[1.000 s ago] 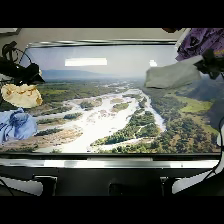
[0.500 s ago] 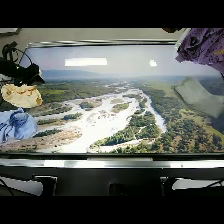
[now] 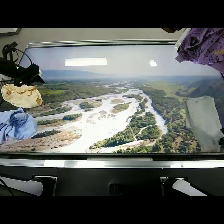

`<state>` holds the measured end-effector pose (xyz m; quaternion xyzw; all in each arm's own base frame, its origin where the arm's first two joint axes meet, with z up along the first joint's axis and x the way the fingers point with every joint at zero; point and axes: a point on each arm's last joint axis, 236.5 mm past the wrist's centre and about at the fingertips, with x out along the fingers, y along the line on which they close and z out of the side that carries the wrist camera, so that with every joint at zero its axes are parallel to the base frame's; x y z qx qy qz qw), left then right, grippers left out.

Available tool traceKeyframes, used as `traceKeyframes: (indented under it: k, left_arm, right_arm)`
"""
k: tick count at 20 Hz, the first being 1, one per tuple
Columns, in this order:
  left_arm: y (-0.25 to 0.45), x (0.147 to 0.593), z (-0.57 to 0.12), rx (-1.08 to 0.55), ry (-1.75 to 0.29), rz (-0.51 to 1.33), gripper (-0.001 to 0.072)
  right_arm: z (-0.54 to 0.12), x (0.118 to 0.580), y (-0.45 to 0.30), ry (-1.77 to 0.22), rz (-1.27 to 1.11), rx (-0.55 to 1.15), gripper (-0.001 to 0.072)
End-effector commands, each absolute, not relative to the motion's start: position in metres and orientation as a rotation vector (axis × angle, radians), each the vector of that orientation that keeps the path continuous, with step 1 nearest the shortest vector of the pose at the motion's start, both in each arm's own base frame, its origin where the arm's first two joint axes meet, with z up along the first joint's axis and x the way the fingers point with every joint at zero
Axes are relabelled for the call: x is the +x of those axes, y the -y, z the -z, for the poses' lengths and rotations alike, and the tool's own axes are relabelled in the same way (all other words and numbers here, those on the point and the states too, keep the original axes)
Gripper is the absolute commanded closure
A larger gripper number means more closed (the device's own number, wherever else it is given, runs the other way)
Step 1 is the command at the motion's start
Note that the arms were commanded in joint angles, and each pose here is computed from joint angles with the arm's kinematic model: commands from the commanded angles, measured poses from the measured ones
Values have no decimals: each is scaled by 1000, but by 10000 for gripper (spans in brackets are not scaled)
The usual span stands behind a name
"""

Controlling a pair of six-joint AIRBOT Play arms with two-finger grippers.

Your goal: Fold the clothes and pants, and hang the long-sleeved shirts on hangers.

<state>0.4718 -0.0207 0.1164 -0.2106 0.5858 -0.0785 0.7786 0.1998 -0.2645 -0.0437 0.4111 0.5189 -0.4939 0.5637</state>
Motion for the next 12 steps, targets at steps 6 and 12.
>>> traceKeyframes:
  k: [6,12]
  left_arm:
    - [35,471,-116,-429,-1273,200,688]
    - [39,471,-116,-416,-1274,212,688]
  right_arm:
    - [44,130,246,-1430,1354,910,673]
    - [36,121,235,-1545,1290,878,348]
